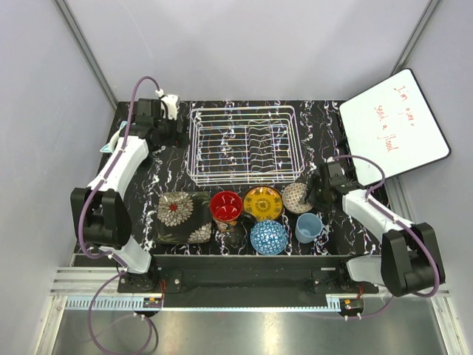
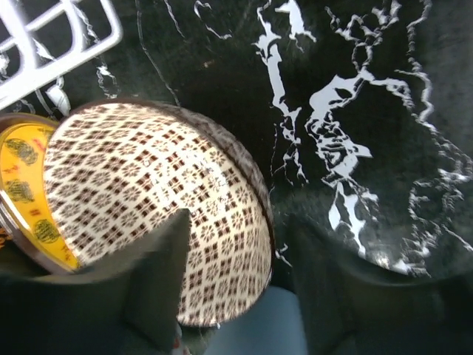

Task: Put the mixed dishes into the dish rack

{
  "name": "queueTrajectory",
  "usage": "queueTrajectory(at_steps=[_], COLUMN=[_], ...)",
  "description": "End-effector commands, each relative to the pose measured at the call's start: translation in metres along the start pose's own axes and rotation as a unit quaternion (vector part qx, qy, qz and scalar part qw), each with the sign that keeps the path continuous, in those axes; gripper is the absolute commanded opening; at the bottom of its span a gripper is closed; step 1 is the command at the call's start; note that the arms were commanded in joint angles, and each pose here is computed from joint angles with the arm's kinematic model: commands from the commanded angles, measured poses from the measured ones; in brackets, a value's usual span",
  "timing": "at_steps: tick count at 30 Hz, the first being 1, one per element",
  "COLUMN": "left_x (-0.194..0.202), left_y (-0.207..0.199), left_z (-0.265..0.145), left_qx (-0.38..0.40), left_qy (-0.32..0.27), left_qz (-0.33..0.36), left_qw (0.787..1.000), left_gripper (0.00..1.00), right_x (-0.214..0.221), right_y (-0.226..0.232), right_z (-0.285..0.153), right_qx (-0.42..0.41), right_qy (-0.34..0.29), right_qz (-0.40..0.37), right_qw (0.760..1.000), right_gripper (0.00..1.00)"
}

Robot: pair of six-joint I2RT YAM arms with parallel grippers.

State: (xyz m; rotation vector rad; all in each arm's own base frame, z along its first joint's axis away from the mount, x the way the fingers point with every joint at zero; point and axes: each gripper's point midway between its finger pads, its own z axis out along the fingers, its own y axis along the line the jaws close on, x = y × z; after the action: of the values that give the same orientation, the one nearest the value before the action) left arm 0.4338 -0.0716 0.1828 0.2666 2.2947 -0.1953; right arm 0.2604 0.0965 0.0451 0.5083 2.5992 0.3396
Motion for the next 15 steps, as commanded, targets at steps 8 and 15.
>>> queueTrajectory(at_steps=[8,15], left_x=[-0.038,-0.104], left_y=[0.004,-0.047], left_z=[-0.038,-0.073], left_qx=[-0.009,0.123], left_qy=[-0.051,-0.087], left_qz=[0.039,0.034], left_qw=[0.998,0.988], left_gripper=[0.99,0.99], right_x=[-0.013,-0.058], right_y=[0.017,0.018], right_z=[0.003,-0.074], right_qx=[-0.036,-0.012], right_qy=[-0.03,-0.118], right_qz=[0.007,-0.027], right_qw=[0.999,0.993], right_gripper=[0.04,0.0])
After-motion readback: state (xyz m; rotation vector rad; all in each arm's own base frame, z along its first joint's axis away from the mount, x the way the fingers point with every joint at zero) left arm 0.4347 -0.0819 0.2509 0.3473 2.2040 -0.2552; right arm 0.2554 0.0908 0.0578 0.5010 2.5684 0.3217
